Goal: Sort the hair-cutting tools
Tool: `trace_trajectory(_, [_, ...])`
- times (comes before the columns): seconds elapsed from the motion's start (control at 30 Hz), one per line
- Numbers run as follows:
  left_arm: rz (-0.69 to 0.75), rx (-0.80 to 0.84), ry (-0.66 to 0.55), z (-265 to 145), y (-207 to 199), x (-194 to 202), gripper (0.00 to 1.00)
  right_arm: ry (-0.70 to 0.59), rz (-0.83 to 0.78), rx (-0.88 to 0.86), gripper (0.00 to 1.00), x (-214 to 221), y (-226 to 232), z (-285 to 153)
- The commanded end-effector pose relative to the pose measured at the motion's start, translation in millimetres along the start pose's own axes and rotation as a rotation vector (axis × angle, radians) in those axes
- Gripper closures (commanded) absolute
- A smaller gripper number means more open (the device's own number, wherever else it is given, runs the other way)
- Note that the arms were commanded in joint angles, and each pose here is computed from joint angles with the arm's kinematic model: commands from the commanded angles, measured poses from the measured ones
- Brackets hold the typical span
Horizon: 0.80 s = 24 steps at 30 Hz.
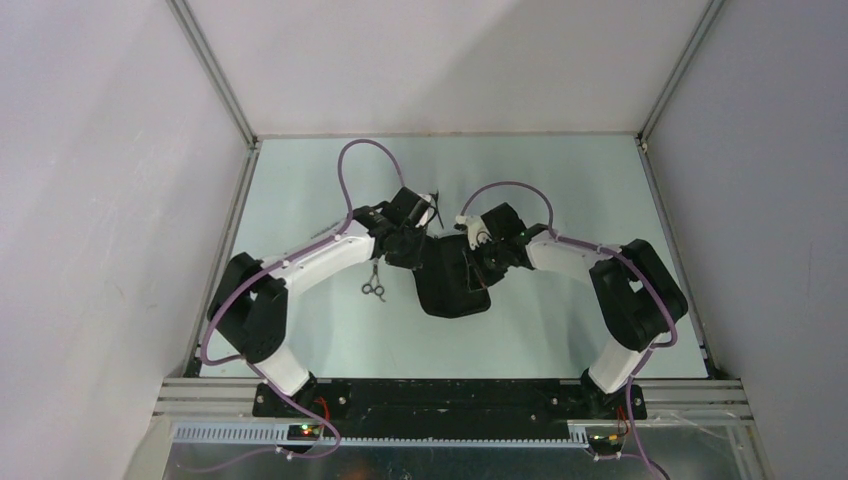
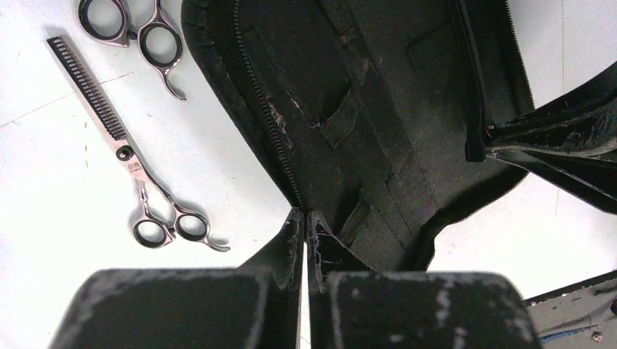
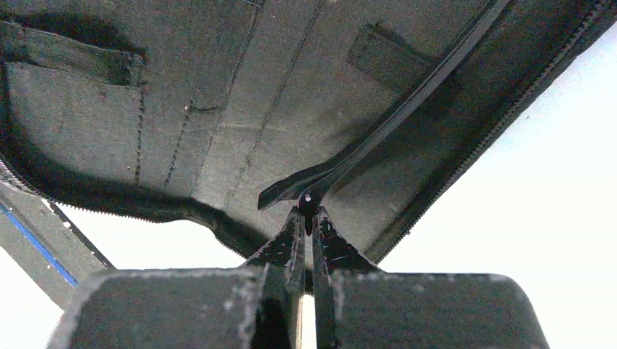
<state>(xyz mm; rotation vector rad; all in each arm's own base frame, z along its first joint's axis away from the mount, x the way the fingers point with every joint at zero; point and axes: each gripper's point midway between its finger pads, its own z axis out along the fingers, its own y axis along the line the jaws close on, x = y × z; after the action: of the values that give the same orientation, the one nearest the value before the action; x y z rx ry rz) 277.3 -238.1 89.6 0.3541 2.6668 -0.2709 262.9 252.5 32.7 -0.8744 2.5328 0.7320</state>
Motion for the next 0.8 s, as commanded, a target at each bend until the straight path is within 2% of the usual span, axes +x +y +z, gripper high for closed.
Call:
trace_trajectory(0.0, [0.037, 0.035, -0.043, -19, -5, -9, 1.00, 0.010, -0.021, -0.002, 1.00, -7, 1, -4])
trace_trajectory(0.3, [0.042, 0.018, -0.054, -20, -3, -14, 1.00, 0.035, -0.021, -0.066, 1.00, 6, 44, -23])
trace_trajectory(0.53, [0.042, 0.011, -0.053, -18, -2, -13, 1.00, -0.068, 0.051, -0.119, 1.00, 10, 60, -38])
trace_trajectory(0.77, [0.038, 0.017, -0.055, -18, -3, -13, 1.00, -0.102, 0.160, -0.217, 1.00, 19, 68, -30])
